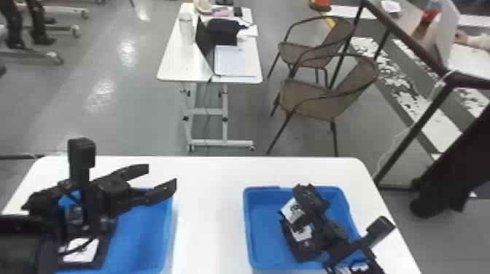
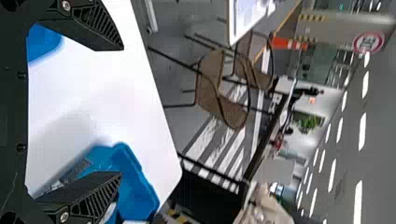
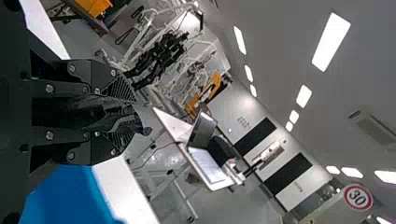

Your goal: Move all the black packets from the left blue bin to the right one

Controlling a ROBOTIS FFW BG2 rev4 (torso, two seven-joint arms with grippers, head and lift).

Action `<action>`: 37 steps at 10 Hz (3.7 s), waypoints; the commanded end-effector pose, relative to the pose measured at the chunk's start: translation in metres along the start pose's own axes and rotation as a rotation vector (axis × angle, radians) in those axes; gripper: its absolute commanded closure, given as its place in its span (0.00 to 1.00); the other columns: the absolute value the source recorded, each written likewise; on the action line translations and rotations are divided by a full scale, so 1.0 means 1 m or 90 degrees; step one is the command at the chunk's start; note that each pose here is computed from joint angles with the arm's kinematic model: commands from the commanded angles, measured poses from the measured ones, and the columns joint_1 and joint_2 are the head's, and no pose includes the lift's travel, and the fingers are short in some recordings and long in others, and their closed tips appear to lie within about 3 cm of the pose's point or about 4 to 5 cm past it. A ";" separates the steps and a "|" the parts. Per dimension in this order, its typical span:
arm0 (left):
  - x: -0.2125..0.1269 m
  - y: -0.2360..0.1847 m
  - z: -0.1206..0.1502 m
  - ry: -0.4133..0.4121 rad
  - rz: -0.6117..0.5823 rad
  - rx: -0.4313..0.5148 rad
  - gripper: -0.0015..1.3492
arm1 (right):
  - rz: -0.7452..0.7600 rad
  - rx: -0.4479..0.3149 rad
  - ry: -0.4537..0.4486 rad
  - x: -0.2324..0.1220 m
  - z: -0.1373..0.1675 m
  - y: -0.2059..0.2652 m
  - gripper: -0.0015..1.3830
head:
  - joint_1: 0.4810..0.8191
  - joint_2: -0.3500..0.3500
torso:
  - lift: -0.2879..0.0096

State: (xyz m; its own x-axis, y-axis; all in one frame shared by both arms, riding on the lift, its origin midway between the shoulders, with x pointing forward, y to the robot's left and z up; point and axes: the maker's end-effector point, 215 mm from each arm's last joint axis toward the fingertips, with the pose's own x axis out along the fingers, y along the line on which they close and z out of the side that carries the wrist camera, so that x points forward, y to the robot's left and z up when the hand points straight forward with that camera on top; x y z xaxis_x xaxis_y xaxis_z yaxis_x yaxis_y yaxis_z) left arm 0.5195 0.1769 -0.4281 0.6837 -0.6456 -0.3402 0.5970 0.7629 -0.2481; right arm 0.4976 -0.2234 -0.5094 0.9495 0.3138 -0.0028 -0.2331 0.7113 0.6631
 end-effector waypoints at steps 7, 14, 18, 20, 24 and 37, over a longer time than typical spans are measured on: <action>-0.128 0.124 -0.095 0.108 0.258 -0.092 0.35 | -0.010 -0.024 -0.113 -0.015 0.062 0.009 0.15 | 0.63 0.58 | 0.97; -0.096 0.173 -0.164 0.234 0.293 -0.113 0.10 | 0.007 0.003 -0.092 -0.014 0.047 0.016 0.15 | 0.63 0.71 | 0.97; -0.083 0.189 -0.184 0.249 0.292 -0.134 0.05 | 0.011 0.019 -0.076 -0.016 0.035 0.014 0.15 | 0.63 0.71 | 0.97; -0.080 0.199 -0.172 0.242 0.312 -0.112 0.11 | 0.017 0.026 -0.069 -0.016 0.029 0.015 0.15 | 0.63 0.72 | 0.97; -0.082 0.199 -0.183 0.279 0.331 -0.120 0.66 | 0.024 0.036 -0.066 -0.015 0.026 0.016 0.16 | 0.63 0.74 | 0.97; 0.013 -0.004 -0.017 0.032 -0.018 -0.022 0.90 | 0.097 -0.013 -0.069 0.012 0.050 0.060 0.16 | 0.63 0.52 | 0.97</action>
State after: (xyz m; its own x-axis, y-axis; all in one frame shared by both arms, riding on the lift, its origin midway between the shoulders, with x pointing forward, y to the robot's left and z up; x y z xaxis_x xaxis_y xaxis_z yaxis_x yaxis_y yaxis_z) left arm 0.5142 0.1925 -0.4612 0.6571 -0.6217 -0.4262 0.5608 0.7810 -0.2747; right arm 0.5004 -0.2200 -0.4414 0.9270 0.3396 0.1592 -0.3591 0.6813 0.6378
